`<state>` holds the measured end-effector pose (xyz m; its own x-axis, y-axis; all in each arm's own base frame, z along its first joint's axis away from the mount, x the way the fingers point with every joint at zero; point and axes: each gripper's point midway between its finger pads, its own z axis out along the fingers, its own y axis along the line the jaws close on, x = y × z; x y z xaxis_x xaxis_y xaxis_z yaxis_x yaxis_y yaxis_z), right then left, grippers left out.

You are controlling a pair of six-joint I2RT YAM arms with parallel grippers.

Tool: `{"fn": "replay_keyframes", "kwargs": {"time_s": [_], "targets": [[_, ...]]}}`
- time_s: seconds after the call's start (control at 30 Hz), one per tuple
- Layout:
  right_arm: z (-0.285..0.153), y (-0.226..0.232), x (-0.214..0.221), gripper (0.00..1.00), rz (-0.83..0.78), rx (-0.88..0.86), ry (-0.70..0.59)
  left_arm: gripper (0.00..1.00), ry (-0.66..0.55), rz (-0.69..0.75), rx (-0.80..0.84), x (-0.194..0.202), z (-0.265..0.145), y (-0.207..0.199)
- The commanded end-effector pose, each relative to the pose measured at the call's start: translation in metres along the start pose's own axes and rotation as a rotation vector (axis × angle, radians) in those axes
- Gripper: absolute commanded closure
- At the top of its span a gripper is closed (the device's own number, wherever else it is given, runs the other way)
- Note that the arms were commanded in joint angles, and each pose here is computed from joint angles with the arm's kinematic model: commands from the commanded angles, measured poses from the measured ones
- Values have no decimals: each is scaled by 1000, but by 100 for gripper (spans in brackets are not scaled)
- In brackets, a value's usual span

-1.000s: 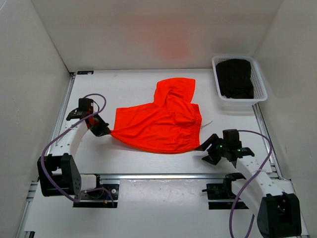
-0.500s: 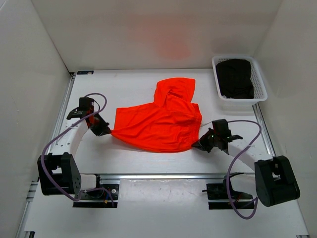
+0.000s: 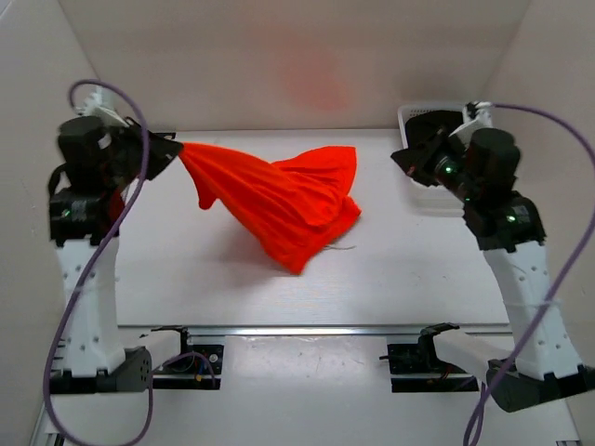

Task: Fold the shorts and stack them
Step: Flatten the shorts out

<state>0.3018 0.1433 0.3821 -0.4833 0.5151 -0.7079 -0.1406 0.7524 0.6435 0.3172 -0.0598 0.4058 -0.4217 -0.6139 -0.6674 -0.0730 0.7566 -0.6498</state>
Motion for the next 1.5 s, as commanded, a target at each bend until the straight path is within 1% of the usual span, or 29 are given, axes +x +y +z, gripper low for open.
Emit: {"fn": "replay_keyframes", "kwargs": {"time_s": [0.0, 0.03, 0.1, 0.17, 0.23, 0.27, 0.37, 0.4, 0.53, 0.67, 0.73, 0.8, 0.87, 0.93, 0.97, 1.0, 1.03, 1.07, 1.1, 1.13, 1.17, 1.2, 1.23, 1.27, 1.3, 1.33, 1.37, 1.4, 1.47], "targets": [[-55, 54, -23, 100, -204, -193, -29, 90, -258, 87, 214, -46, -110, -73], [-74, 74, -36, 100, -230, -245, -66, 90, -297, 96, 233, -51, -124, -81], [-85, 80, -38, 100, -244, -256, -68, 90, -331, 112, 273, -57, -140, -94], [-73, 63, -15, 100, -224, -224, 26, 90, -302, 118, 295, -50, -141, -95], [-63, 47, 10, 100, -193, -206, 97, 90, -241, 87, 250, -36, -119, -78], [-46, 22, 37, 100, -156, -153, 173, 90, -229, 82, 240, -31, -116, -73], [-31, -8, 70, 100, -108, -94, 254, 90, -179, 69, 188, -20, -95, -54], [-23, -24, 94, 100, -76, -71, 322, 90, -171, 66, 181, -18, -92, -52], [-9, -53, 140, 100, -21, -39, 433, 90, -135, 72, 187, -15, -81, -51], [-4, -74, 168, 100, 6, 0, 493, 90, -95, 63, 204, -12, -67, -54], [1, -74, 175, 97, -5, -4, 503, 90, -86, 63, 209, -13, -62, -55], [6, -76, 188, 90, -8, -13, 537, 90, -78, 56, 215, -14, -56, -58], [18, -64, 199, 81, -4, -60, 565, 90, -86, 59, 222, -16, -59, -60], [28, -53, 232, 68, -26, -81, 647, 90, -81, 62, 229, -17, -58, -64], [37, -40, 238, 61, -51, -110, 642, 90, -75, 63, 236, -16, -58, -65], [46, -34, 246, 51, -86, -102, 644, 90, -76, 63, 237, -17, -57, -66], [56, -6, 269, 47, -142, -140, 702, 90, -76, 63, 237, -18, -57, -66], [63, 10, 280, 44, -174, -153, 719, 90, -76, 63, 237, -18, -57, -66], [69, 20, 319, 33, -262, -170, 805, 90, -76, 63, 237, -18, -57, -66], [74, 34, 331, 29, -299, -189, 824, 90, -76, 63, 237, -18, -57, -66], [85, 69, 325, 25, -332, -239, 787, 90, -76, 63, 237, -18, -57, -66], [91, 76, 362, 21, -381, -249, 853, 90, -76, 63, 237, -18, -57, -66], [96, 85, 371, 16, -407, -258, 860, 90, -77, 72, 237, -18, -57, -66], [104, 113, 368, 13, -425, -319, 829, 90, -77, 72, 237, -18, -57, -66], [108, 115, 398, 12, -443, -326, 884, 90, -83, 71, 230, -19, -56, -64], [111, 123, 406, 11, -457, -350, 894, 90, -83, 71, 230, -19, -56, -64], [114, 123, 430, 11, -471, -351, 934, 90, -83, 71, 230, -19, -56, -64], [119, 143, 428, 11, -479, -395, 908, 90, -91, 80, 223, -20, -59, -64], [124, 145, 451, 13, -487, -405, 942, 90, -105, 81, 221, -23, -63, -66]]}}
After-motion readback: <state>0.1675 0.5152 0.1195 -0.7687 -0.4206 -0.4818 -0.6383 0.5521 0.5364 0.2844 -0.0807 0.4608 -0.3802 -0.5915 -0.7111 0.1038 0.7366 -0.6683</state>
